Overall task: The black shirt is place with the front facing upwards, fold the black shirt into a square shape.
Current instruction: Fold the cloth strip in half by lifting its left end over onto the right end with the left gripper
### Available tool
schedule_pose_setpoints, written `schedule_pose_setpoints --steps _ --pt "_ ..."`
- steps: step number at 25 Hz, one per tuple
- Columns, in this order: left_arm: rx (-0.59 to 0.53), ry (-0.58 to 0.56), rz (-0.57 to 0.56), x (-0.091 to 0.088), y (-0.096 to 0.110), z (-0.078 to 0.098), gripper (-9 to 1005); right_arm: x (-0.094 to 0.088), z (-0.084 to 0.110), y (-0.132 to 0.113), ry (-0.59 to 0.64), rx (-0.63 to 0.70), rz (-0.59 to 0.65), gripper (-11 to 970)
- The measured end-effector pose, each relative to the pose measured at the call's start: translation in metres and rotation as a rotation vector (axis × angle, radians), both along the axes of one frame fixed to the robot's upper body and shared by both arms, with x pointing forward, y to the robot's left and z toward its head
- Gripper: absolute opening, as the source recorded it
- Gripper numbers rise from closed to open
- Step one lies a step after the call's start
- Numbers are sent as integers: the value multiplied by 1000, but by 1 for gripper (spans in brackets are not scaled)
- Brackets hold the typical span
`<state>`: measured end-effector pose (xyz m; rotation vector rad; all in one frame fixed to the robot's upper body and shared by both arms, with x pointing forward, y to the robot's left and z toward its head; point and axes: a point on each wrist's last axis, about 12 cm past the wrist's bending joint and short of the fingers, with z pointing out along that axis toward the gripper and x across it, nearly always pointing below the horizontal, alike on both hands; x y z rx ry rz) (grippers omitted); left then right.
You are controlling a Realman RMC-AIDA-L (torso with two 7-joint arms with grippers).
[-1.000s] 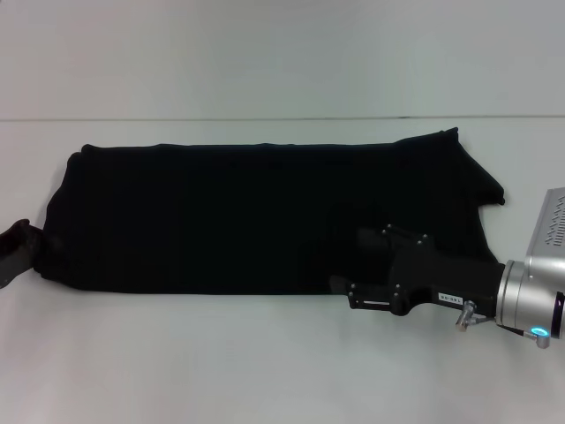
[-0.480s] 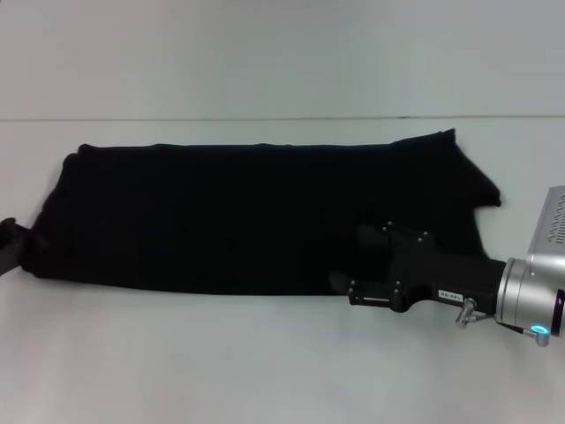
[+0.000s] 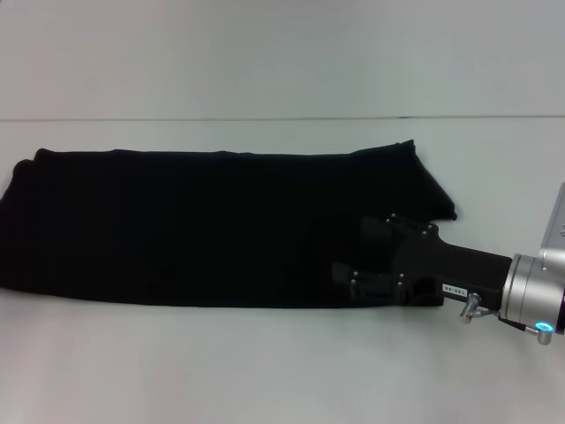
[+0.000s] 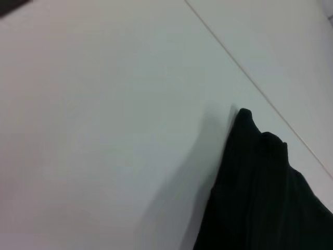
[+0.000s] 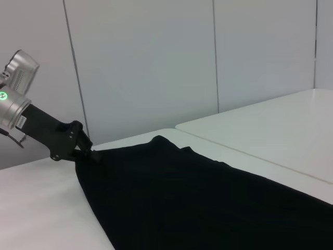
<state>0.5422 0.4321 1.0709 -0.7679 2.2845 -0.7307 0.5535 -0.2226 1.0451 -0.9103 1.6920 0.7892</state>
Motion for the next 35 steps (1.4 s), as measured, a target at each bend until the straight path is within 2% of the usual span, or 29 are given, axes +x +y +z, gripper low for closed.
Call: schedule_pose_setpoints --steps 15,18,22,24,28,31,35 --pt "-35 -7 15 1 0 2 3 -3 -3 0 12 3 -1 926" --pt "-92 -50 5 6 -5 11 3 -5 -4 -2 16 3 -7 926" --pt "-211 -151 -52 21 -21 32 3 -9 -8 -10 27 10 -39 926" --pt "-261 -201 -102 34 -34 45 3 -13 -10 -15 34 18 -61 926" --pt "-326 -254 -228 62 -78 63 3 -25 -15 -31 52 52 -116 925" --pt "-345 -277 -337 87 -126 75 3 -36 -19 -42 64 84 -156 925" --pt "-331 -268 -472 104 -190 79 3 -50 -24 -54 77 111 -198 925"
